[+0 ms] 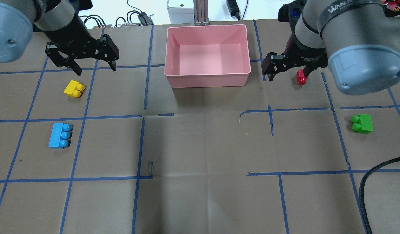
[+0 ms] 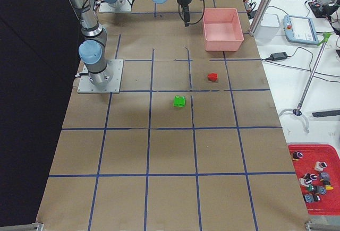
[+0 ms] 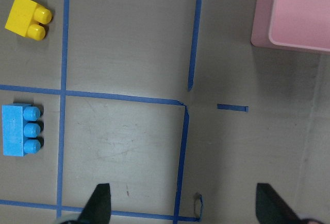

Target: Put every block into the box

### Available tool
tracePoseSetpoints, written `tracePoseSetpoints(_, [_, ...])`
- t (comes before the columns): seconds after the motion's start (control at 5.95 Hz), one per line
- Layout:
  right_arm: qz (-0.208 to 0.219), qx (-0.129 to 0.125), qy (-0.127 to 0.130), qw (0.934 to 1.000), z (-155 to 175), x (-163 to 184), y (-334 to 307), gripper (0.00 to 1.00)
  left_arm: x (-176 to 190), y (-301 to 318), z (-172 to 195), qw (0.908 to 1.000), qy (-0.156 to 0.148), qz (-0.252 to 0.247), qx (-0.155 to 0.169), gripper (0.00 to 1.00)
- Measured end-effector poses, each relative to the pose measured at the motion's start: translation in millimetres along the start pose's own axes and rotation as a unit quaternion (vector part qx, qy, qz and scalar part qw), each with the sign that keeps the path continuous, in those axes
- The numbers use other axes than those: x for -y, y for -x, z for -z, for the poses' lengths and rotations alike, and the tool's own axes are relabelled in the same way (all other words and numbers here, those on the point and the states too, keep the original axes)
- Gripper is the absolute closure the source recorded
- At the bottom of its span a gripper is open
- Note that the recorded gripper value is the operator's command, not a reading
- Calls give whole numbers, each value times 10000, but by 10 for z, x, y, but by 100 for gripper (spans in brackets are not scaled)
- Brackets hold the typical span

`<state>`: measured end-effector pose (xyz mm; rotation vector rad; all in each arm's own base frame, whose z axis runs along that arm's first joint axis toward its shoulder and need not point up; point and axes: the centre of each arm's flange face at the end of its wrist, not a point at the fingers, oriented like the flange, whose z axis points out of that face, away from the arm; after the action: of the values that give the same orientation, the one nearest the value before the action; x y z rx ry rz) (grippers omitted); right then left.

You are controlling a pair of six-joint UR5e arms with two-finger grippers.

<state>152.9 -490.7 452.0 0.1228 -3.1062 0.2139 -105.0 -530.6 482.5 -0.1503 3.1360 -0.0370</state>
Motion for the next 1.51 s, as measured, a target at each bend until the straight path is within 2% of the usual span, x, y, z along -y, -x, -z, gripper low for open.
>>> tracePoseSetpoints(1.18, [18, 4, 28, 10000, -33, 4, 1, 0, 64, 78, -61, 10000, 58, -48, 11, 1])
tracePoseSetpoints(1.51, [43, -32, 9, 10000, -27, 3, 2, 0, 205, 747, -76, 9996, 63, -290, 12, 1])
